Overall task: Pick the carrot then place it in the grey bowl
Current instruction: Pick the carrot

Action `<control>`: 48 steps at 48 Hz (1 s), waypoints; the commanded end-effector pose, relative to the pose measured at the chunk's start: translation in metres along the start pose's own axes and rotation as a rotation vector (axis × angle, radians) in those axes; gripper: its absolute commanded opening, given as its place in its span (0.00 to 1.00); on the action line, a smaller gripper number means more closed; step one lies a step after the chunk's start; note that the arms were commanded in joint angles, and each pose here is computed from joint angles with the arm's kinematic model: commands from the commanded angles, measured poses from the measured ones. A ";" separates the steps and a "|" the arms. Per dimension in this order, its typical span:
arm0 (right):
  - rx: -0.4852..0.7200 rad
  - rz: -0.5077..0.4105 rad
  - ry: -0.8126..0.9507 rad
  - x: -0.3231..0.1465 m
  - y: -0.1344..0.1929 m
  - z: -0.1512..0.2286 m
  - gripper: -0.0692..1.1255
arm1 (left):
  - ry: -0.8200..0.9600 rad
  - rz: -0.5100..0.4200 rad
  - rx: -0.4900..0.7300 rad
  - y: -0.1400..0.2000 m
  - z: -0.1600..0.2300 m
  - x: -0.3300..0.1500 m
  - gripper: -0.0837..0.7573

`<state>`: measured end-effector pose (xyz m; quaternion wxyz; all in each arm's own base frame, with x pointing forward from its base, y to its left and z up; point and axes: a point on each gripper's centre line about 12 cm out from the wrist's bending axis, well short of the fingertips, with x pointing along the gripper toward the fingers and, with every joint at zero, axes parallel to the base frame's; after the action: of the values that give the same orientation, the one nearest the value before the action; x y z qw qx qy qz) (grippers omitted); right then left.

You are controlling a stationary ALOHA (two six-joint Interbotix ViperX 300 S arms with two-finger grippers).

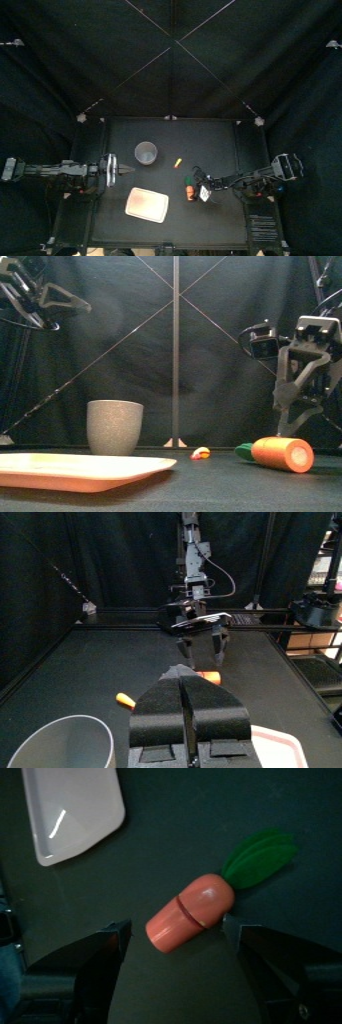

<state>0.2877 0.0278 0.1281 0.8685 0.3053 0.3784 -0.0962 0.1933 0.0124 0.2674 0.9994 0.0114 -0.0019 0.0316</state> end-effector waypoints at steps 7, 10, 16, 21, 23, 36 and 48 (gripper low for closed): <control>0.008 -0.032 0.034 0.016 0.006 0.013 0.93 | -0.015 -0.002 0.001 0.000 0.006 0.001 0.06; 0.014 -0.034 0.038 0.022 0.009 0.016 0.93 | -0.015 -0.002 0.001 0.000 0.006 0.001 0.06; 0.004 -0.043 0.053 0.034 0.013 0.020 0.93 | -0.015 -0.002 0.001 0.000 0.006 0.001 0.06; -0.002 -0.054 0.069 0.044 0.014 0.020 0.93 | -0.015 -0.002 0.001 0.000 0.006 0.001 0.06; -0.009 -0.063 0.084 0.047 0.014 0.019 0.93 | -0.015 -0.002 0.001 0.000 0.006 0.001 0.06; -0.029 -0.103 0.160 0.066 0.014 0.010 0.91 | -0.015 -0.002 0.001 0.000 0.006 0.001 0.06; -0.046 -0.120 0.200 0.070 0.016 0.004 0.66 | -0.014 -0.002 0.001 0.000 0.005 0.001 0.06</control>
<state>0.3486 0.0388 0.0913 0.8322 0.2748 0.4689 -0.1095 0.1932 0.0124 0.2666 0.9994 0.0113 -0.0004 0.0316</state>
